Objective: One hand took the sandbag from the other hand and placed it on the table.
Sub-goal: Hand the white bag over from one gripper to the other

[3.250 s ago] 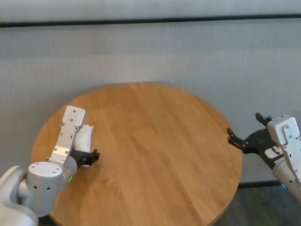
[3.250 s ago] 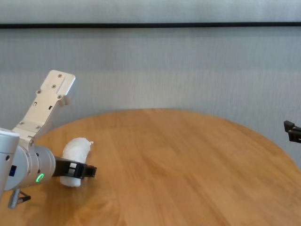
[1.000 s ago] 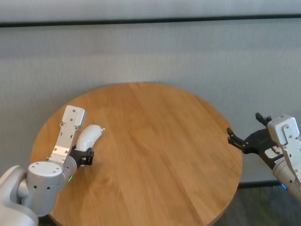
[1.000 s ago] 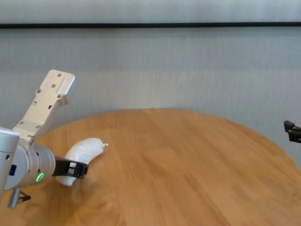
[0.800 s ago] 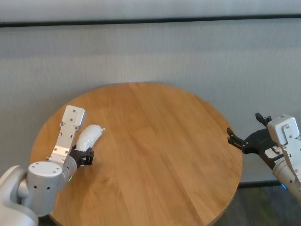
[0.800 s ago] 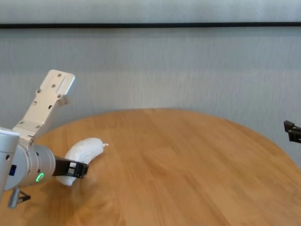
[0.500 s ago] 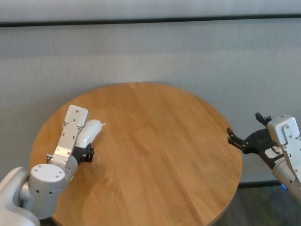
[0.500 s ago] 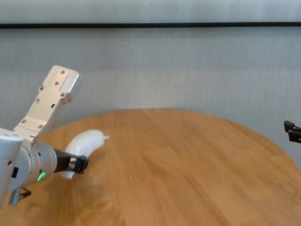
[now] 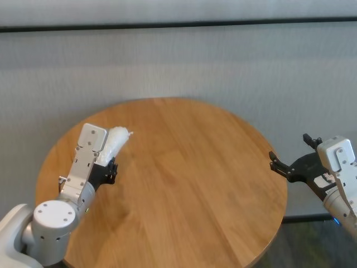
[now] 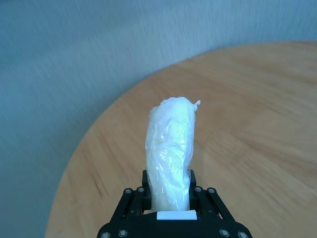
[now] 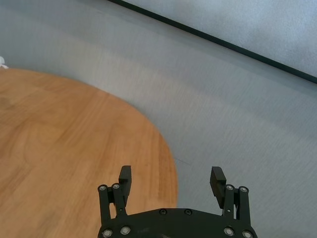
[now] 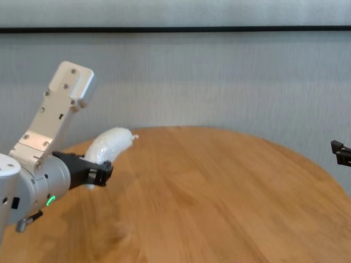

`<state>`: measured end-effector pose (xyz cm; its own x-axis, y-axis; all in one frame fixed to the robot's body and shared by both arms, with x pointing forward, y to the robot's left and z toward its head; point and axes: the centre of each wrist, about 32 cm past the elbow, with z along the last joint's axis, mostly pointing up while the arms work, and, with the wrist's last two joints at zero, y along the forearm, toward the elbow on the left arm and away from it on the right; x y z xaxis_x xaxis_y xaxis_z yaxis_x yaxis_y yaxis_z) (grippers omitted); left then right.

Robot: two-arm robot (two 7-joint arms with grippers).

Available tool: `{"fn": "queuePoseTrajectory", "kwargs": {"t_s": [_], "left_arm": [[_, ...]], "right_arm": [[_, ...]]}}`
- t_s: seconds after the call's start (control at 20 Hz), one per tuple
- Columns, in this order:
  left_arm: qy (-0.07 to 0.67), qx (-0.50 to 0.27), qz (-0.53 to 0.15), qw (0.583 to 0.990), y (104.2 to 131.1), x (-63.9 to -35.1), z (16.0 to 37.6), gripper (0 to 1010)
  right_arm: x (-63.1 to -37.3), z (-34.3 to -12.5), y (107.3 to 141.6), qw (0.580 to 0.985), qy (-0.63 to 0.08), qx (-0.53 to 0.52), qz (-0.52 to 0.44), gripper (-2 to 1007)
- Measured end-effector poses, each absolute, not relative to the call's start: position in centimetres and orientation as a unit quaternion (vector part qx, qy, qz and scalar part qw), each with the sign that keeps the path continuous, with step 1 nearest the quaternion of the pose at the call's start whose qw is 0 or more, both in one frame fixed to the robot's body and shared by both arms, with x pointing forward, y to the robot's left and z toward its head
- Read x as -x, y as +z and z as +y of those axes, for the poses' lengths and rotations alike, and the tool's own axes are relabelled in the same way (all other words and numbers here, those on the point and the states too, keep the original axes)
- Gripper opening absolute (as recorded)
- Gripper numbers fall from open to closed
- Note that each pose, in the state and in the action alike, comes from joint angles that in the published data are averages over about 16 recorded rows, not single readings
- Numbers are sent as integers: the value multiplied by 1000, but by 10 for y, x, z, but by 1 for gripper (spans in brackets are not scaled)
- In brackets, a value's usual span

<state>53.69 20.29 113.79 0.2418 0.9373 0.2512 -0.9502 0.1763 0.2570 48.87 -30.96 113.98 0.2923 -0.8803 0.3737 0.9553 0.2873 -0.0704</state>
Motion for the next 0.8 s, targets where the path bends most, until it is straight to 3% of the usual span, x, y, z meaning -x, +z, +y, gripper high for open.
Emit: {"fn": "queuePoseTrajectory", "kwargs": {"t_s": [0.8], "left_arm": [[566,-91,-75,816,1151,-530,196,411]], "right_arm": [[-489,-310,1140,791,-580,142,-132,1001]]}}
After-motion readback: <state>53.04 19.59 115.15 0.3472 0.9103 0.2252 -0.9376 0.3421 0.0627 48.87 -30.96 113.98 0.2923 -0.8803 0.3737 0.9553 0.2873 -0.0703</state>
